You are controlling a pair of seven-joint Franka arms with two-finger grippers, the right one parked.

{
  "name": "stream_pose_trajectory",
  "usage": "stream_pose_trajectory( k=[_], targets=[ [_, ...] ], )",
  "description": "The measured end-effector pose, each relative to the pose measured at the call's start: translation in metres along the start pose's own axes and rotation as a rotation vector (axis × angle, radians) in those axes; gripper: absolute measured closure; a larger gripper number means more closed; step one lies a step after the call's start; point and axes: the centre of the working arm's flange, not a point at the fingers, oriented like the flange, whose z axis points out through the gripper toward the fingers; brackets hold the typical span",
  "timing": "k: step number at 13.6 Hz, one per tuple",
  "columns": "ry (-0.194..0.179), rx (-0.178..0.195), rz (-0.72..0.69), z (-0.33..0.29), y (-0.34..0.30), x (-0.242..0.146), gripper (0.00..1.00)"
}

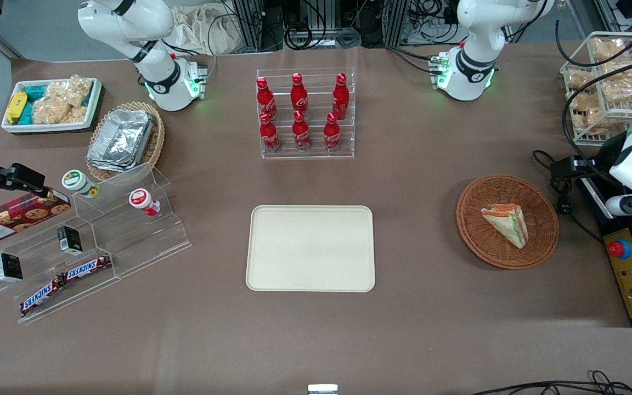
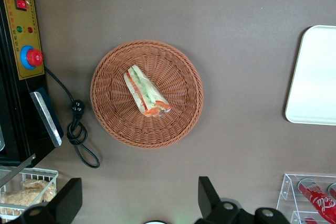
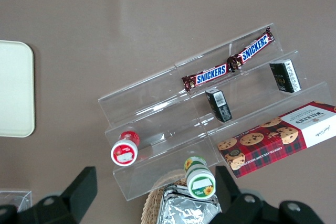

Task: Place sandwich from basket to tray
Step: 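Move the left gripper over the wicker basket toward the sandwich, then lower the open left gripper onto the wrapped sandwich in the basket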

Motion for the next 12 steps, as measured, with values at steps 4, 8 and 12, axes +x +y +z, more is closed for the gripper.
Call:
stream_pose_trajectory(
  k=[4, 8, 12],
  targets=[
    [-0.085, 0.009, -0.017, 0.048, -0.011, 0.005, 0.01],
    [-0.143, 0.0, -0.076, 0.143, -0.049, 0.015, 0.01],
    [-0.098, -0.011, -0.217, 0.225, -0.062, 0.013, 0.01]
  ],
)
